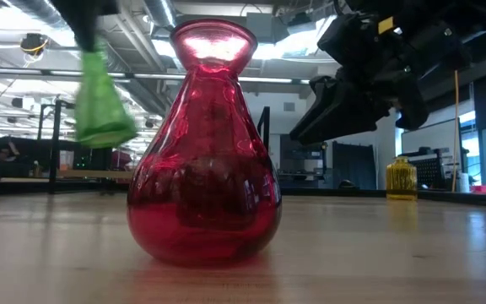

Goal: Sort vases onto shelf
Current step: Put the left green vase on the shelf aligned with the other green vase

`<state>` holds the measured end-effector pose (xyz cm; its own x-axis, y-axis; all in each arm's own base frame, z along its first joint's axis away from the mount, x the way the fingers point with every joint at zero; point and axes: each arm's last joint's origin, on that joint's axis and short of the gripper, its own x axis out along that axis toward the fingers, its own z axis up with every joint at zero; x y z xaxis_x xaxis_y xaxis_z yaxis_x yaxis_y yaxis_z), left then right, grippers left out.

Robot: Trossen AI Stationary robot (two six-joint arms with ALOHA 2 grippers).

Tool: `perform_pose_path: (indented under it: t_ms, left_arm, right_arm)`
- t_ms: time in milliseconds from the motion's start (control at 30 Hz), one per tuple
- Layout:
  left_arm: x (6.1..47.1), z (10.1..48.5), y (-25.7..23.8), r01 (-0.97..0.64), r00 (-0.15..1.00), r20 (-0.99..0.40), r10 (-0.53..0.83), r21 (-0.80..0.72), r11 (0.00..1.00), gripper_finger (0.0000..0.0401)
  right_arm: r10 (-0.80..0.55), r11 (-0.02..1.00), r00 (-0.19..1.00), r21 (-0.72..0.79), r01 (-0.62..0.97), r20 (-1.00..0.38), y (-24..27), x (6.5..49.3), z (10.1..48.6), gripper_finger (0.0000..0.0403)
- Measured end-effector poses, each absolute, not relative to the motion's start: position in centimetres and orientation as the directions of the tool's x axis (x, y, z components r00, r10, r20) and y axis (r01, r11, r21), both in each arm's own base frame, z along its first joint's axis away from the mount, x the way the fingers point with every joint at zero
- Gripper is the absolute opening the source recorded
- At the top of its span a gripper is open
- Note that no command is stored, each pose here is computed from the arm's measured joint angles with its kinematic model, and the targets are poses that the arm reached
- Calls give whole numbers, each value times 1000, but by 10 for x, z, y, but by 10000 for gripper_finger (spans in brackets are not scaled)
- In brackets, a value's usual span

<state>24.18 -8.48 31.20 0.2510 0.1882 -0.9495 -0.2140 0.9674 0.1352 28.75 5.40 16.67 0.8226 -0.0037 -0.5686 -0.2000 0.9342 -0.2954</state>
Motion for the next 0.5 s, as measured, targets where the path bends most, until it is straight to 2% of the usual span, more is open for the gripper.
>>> perform_pose_path:
  t_ms: [500]
  left_arm:
    - [275, 363, 20, -129, 305, -906, 293, 266, 955, 23]
  right_arm:
    - [24, 961, 806, -208, -182, -592, 55, 286, 165, 108]
